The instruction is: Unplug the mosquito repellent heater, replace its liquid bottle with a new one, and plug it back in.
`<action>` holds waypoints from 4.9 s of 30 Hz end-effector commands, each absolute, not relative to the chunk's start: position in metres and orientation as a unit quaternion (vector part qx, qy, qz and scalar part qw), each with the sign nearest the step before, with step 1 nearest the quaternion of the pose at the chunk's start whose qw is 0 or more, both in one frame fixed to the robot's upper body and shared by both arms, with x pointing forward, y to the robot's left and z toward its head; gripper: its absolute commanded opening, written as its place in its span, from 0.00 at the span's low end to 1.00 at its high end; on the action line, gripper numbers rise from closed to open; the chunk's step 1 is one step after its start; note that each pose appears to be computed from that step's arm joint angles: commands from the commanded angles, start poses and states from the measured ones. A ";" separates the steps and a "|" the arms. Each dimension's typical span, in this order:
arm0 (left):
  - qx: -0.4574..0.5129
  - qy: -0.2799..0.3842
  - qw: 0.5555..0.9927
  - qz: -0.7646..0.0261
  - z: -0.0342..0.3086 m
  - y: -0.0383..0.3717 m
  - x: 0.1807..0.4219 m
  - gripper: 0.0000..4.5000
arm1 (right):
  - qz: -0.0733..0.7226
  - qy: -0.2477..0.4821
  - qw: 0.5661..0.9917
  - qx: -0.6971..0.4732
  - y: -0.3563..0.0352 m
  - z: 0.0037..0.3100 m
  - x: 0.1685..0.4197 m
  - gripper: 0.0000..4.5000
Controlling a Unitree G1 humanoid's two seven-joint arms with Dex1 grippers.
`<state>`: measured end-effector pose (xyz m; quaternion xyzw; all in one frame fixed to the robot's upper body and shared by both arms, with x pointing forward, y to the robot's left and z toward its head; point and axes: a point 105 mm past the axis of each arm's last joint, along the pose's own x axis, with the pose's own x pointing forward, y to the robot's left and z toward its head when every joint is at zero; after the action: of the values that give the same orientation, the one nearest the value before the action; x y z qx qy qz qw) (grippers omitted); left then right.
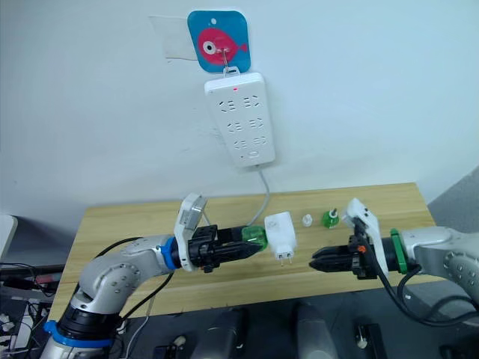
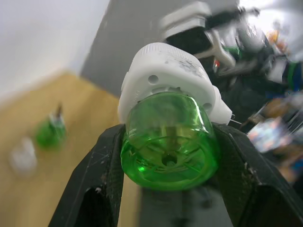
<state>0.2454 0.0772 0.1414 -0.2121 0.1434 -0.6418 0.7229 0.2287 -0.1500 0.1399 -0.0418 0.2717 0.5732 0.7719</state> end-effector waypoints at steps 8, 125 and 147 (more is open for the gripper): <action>-0.384 0.303 0.584 -0.648 0.157 0.099 0.228 0.50 | 0.651 -0.082 0.696 -0.291 -0.132 0.173 0.237 1.00; 0.022 -0.158 0.855 -0.494 0.183 0.053 0.284 0.49 | 0.349 -0.046 0.918 0.184 -0.055 0.212 0.276 0.99; 0.040 -0.125 0.890 -0.436 0.181 0.114 0.294 1.00 | 0.305 -0.093 0.943 0.100 -0.074 0.219 0.293 0.65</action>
<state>0.2956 0.1118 0.1711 0.0396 -0.1057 -0.4344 0.8936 0.2981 -0.0748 0.2053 0.1096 -0.0571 0.2964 0.9470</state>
